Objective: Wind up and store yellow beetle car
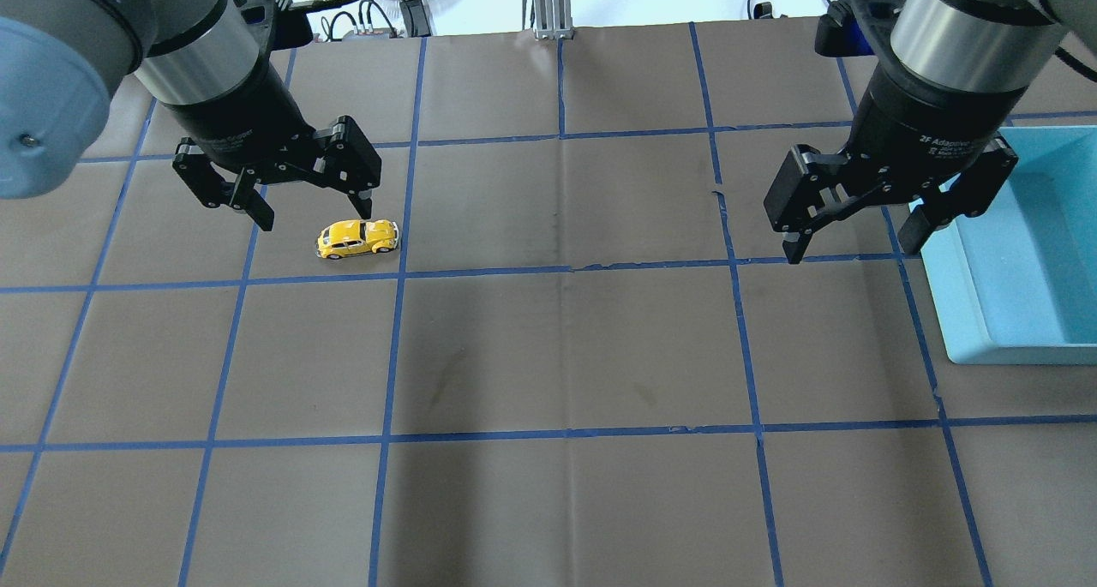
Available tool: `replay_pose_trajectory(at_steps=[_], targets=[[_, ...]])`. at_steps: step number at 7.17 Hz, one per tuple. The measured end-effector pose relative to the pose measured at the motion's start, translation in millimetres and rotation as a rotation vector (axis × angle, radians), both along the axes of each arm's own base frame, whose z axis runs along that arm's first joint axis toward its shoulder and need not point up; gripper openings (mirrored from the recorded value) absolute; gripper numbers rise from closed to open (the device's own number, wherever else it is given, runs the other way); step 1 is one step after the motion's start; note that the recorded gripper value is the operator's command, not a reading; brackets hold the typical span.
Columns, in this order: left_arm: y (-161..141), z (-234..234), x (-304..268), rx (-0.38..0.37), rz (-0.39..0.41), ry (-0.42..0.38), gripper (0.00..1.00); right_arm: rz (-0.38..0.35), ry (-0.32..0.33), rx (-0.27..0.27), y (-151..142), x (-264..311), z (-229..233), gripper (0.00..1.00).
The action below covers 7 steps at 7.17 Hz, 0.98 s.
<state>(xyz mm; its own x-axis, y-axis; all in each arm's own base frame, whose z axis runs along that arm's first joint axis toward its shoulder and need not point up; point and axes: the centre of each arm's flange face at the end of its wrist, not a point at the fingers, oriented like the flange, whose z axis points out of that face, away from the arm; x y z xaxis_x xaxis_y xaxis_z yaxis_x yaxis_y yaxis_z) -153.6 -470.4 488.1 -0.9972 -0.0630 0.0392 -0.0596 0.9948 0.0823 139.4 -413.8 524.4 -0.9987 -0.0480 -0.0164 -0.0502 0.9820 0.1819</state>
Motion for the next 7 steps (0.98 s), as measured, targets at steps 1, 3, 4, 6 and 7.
replay_pose_trajectory(at_steps=[1, 3, 4, 6, 7], targets=[[0.0, 0.8, 0.2, -0.002, 0.0, -0.001, 1.0, 0.0, 0.0, 0.0, 0.0, 0.0, 0.0, 0.99], [0.0, 4.6, 0.4, -0.009, 0.0, -0.001, 1.0, -0.002, 0.0, 0.0, -0.2, -0.6, 0.0, 0.99], [-0.4, 4.5, 0.1, -0.009, -0.006, 0.002, 1.0, -0.002, 0.0, 0.0, -0.3, -0.9, 0.0, 0.99], [-3.3, -0.7, -0.3, 0.005, -0.017, 0.002, 1.0, -0.003, 0.0, 0.0, -0.4, -1.3, 0.0, 0.99], [-5.6, -8.4, 0.3, 0.022, -0.014, 0.002, 0.99, -0.004, 0.0, 0.0, -0.4, -1.3, 0.0, 0.99]])
